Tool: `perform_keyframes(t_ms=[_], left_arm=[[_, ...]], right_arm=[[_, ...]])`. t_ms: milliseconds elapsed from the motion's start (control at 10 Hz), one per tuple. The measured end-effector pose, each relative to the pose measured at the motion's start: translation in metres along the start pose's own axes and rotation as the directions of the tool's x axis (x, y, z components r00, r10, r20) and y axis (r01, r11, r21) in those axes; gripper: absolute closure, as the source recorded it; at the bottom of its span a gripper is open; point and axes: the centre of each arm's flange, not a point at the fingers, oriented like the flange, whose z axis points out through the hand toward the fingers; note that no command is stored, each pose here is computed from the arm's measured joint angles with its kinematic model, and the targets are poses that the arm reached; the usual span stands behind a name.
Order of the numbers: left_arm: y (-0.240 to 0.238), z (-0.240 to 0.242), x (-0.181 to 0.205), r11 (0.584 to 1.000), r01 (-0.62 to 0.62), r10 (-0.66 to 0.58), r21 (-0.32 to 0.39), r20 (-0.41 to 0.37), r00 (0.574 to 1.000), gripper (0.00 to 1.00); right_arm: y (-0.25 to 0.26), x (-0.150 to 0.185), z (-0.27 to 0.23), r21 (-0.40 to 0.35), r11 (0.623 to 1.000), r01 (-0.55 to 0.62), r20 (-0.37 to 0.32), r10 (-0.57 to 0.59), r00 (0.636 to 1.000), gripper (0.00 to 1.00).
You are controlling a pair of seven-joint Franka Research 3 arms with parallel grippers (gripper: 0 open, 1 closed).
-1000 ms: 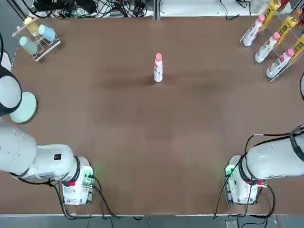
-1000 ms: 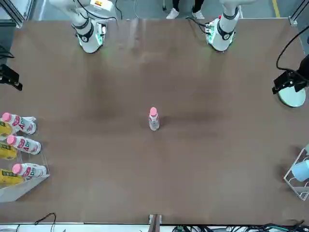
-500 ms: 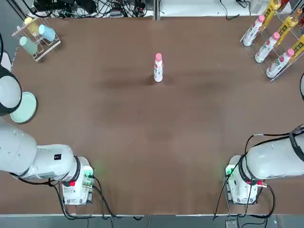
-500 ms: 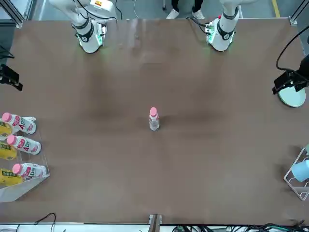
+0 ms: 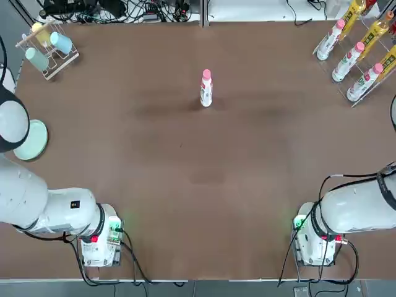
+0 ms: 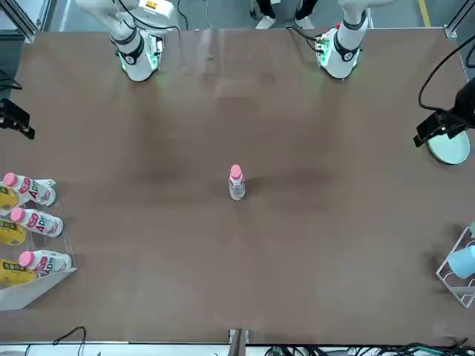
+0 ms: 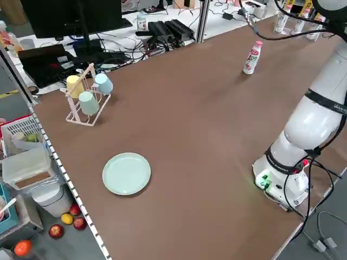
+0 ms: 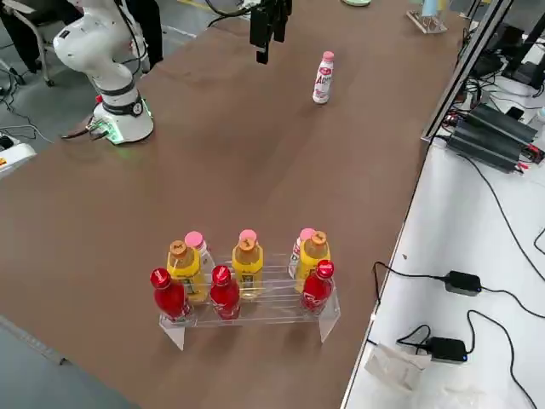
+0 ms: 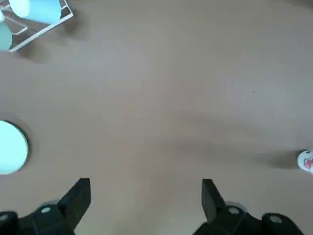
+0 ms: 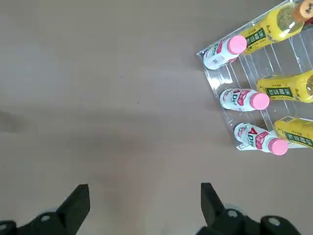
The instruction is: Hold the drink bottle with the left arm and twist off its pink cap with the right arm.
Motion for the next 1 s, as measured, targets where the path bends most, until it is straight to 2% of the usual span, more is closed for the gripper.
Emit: perform_keyframes(t_ms=[300,600,800,1000], left_arm=[[0.021,0.002,-0.007,0.985,0.171,-0.170,-0.027,0.021,0.985,0.00],[0.022,0.009,-0.010,0.942,0.327,-0.317,-0.076,0.120,0.941,0.00],[0.021,0.029,-0.010,0.867,0.492,-0.452,-0.082,0.288,0.844,0.00],[0.020,0.074,0.010,0.773,0.627,-0.509,-0.092,0.500,0.701,0.00]], right_arm=[[0.000,0.000,0.000,0.000,1.000,0.000,0.000,0.000,1.000,0.00],[-0.002,0.001,0.002,0.001,1.000,0.004,0.003,-0.004,1.000,0.00],[-0.010,0.005,0.006,0.001,1.000,0.018,0.011,-0.018,1.000,0.00],[-0.015,0.008,0.009,0.002,1.000,0.027,0.016,-0.027,1.000,0.00]])
